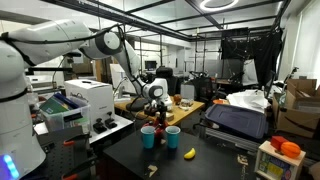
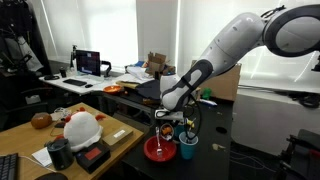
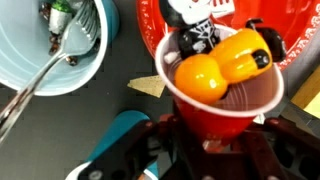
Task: Pick the blue cup and pour some of its contents in the bowl
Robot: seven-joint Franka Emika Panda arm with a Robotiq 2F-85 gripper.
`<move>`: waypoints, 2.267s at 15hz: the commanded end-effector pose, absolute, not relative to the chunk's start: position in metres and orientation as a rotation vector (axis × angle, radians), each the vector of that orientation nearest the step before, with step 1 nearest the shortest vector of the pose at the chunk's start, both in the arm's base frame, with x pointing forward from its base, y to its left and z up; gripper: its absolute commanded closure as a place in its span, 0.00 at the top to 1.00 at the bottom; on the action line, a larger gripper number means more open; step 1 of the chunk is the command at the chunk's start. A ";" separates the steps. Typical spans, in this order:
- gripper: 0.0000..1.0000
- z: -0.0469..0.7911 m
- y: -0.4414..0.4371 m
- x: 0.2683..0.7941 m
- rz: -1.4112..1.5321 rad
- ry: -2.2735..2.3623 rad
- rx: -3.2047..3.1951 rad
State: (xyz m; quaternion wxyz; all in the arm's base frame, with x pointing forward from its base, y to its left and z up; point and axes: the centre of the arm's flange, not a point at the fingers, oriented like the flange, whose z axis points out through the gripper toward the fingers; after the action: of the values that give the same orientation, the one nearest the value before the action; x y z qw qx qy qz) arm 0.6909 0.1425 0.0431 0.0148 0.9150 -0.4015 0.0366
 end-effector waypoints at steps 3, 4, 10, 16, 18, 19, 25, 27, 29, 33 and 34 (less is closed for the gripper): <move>0.08 0.060 0.153 0.678 0.177 -1.310 2.820; 0.08 0.060 0.155 0.678 0.192 -1.320 2.813; 0.08 0.062 0.159 0.681 0.314 -1.377 2.769; 0.08 0.061 0.158 0.681 0.447 -1.398 2.712; 0.08 0.061 0.159 0.681 0.485 -1.396 2.693; 0.08 0.061 0.158 0.680 0.500 -1.394 2.685; 0.08 0.061 0.163 0.673 0.566 -1.394 2.651; 0.08 0.059 0.166 0.671 0.596 -1.395 2.639; 0.08 0.059 0.168 0.670 0.618 -1.394 2.627; 0.08 0.058 0.173 0.667 0.677 -1.393 2.602; 0.08 0.058 0.174 0.666 0.686 -1.394 2.597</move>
State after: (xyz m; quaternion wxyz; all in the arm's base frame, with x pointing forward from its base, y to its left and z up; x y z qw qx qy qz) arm 0.6785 0.1721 0.0534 0.0560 0.8644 -0.4559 0.2046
